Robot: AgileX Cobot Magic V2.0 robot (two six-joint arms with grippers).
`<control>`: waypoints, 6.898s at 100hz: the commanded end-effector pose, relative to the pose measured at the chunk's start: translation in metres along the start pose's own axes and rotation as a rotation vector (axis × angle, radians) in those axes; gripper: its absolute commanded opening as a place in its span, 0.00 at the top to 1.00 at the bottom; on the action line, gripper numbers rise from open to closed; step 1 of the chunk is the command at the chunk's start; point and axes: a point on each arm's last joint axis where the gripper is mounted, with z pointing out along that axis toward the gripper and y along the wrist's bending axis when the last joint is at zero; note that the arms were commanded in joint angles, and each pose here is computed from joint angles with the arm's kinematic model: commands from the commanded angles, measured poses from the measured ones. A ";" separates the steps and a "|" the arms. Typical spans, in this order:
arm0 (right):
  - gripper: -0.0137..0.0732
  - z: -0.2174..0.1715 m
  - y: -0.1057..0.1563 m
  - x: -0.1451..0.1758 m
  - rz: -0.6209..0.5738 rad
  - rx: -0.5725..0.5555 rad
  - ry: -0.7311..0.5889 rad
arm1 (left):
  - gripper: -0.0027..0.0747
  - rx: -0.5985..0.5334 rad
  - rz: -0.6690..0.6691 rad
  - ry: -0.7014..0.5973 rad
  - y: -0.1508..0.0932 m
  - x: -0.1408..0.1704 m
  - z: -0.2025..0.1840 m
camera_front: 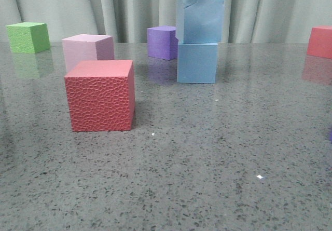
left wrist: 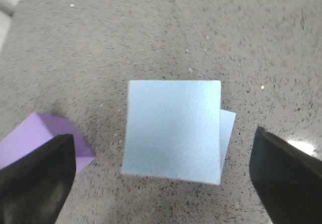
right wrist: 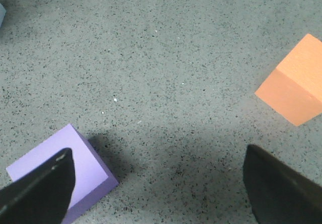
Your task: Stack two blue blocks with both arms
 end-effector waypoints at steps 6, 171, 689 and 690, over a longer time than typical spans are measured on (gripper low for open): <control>0.08 -0.006 0.000 -0.010 -0.005 -0.001 -0.087 | 0.10 -0.074 -0.099 -0.100 0.002 -0.008 -0.066; 0.08 -0.006 0.000 -0.010 -0.002 -0.004 -0.085 | 0.10 -0.647 -0.864 -0.210 -0.090 0.202 -0.211; 0.92 -0.006 0.000 -0.009 -0.001 -0.005 -0.075 | 0.99 -1.044 -0.664 -0.700 -0.269 0.339 -0.113; 0.92 -0.006 0.000 -0.009 -0.001 -0.005 -0.075 | 0.99 -1.044 -0.664 -0.700 -0.269 0.339 -0.113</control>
